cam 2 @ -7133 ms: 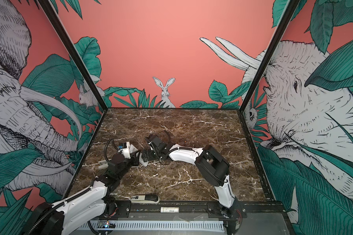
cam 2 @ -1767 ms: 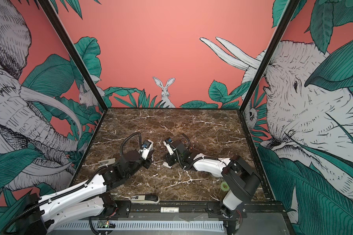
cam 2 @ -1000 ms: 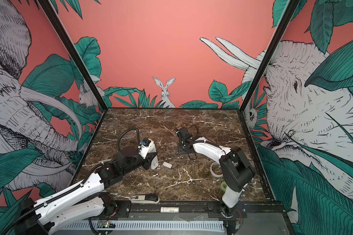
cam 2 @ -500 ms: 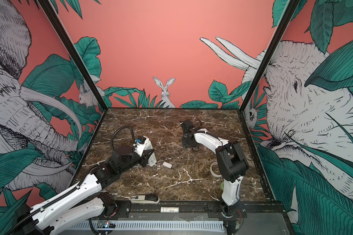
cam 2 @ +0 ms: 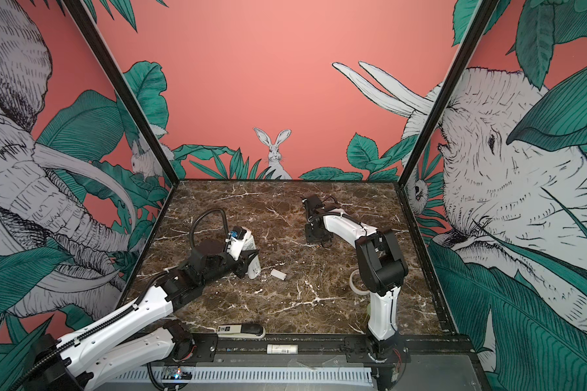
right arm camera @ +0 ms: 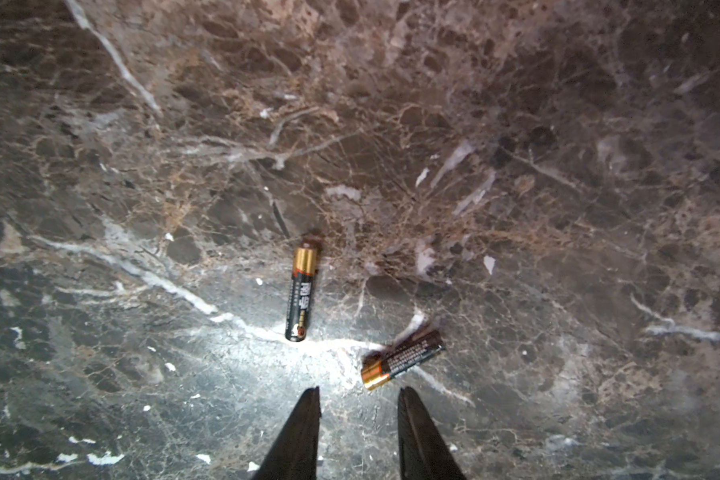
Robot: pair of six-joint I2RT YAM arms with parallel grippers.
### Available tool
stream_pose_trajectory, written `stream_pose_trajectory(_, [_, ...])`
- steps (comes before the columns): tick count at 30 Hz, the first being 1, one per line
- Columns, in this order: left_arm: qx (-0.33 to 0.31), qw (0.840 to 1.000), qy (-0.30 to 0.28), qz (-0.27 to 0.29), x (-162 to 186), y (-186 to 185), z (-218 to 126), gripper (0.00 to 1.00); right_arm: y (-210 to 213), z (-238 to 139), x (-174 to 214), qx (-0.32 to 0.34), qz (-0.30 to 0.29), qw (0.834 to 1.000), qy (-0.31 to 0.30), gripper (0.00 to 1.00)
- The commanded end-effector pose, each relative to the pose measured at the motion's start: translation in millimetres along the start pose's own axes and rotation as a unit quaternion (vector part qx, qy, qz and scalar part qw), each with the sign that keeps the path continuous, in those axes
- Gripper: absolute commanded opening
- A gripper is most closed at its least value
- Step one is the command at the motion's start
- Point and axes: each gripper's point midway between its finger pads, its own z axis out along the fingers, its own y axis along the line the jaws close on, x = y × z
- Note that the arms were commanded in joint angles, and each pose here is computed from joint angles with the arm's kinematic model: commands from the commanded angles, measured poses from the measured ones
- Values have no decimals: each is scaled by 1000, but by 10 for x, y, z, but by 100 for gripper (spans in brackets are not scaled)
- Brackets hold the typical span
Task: Load the batteries into the remote control
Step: 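Lower the right gripper and grasp one AA battery upright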
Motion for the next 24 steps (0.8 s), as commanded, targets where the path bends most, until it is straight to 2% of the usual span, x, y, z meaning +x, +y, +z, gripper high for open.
stream_pose_trajectory(1, [13,999,-31,6,-250,-44,-37,0,-104,-37,80,9,12,1000,13,33])
stream_pose_trajectory(24, [15,999,-34,2,-260,-31,-46,0,-174,256,229,4,56,997,43,35])
